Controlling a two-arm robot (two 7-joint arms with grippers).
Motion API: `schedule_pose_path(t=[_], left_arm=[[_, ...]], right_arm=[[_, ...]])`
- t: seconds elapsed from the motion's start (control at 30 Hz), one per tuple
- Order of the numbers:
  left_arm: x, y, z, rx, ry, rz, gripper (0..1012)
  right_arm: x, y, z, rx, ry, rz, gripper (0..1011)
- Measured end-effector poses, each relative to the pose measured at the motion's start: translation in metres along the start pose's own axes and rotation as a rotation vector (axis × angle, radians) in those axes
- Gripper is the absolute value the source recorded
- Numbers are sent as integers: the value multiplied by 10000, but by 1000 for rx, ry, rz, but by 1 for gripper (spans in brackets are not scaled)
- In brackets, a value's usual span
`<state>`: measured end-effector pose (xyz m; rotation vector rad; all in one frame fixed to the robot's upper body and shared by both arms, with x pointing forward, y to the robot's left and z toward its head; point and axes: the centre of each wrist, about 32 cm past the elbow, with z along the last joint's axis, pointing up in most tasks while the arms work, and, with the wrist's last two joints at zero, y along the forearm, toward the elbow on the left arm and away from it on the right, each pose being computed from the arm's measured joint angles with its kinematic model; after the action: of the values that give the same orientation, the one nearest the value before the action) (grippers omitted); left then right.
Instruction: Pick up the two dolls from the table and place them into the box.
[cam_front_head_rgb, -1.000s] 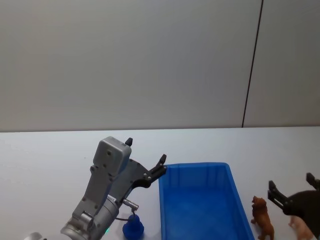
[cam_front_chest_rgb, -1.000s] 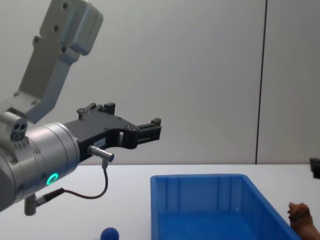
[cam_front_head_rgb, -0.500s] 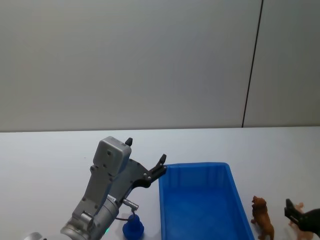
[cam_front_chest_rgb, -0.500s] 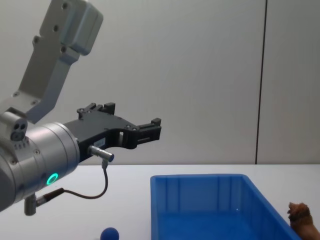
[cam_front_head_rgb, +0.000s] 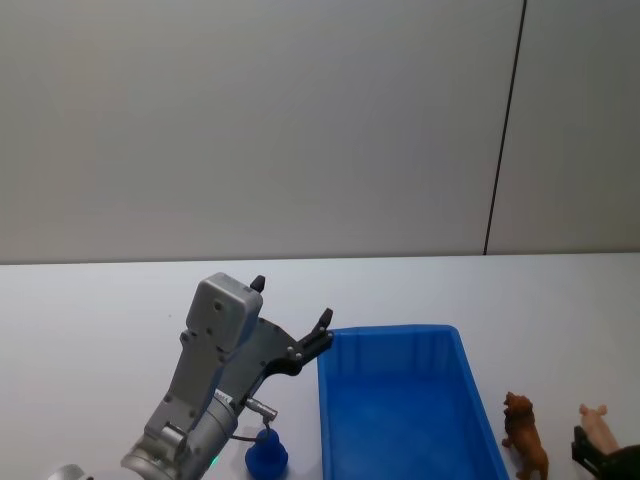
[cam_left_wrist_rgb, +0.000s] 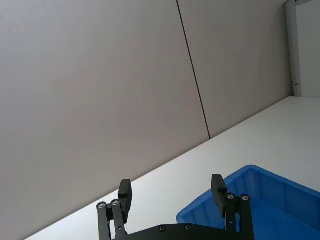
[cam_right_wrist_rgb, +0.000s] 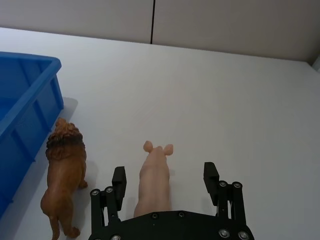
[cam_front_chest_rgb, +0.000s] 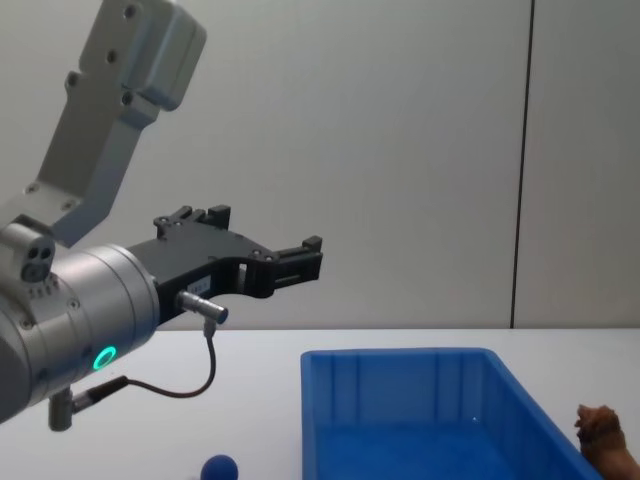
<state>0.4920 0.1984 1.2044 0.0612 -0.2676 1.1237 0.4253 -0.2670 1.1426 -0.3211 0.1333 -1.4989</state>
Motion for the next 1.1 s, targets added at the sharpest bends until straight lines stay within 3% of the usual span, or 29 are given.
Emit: schedule_pose_path(t=[0.23, 0.67, 0.87, 1.1], left_arm=[[0, 0, 0, 0, 0, 0, 1001], [0, 0, 0, 0, 0, 0, 1001], [0, 0, 0, 0, 0, 0, 1002], [0, 0, 0, 0, 0, 0, 1002]], right_arm=[[1, 18, -104, -22, 17, 20, 833], [-13, 16, -203, -33, 22, 27, 400], [-22, -7, -144, 11, 14, 31, 383], [-41, -40, 6, 90, 2, 54, 383]])
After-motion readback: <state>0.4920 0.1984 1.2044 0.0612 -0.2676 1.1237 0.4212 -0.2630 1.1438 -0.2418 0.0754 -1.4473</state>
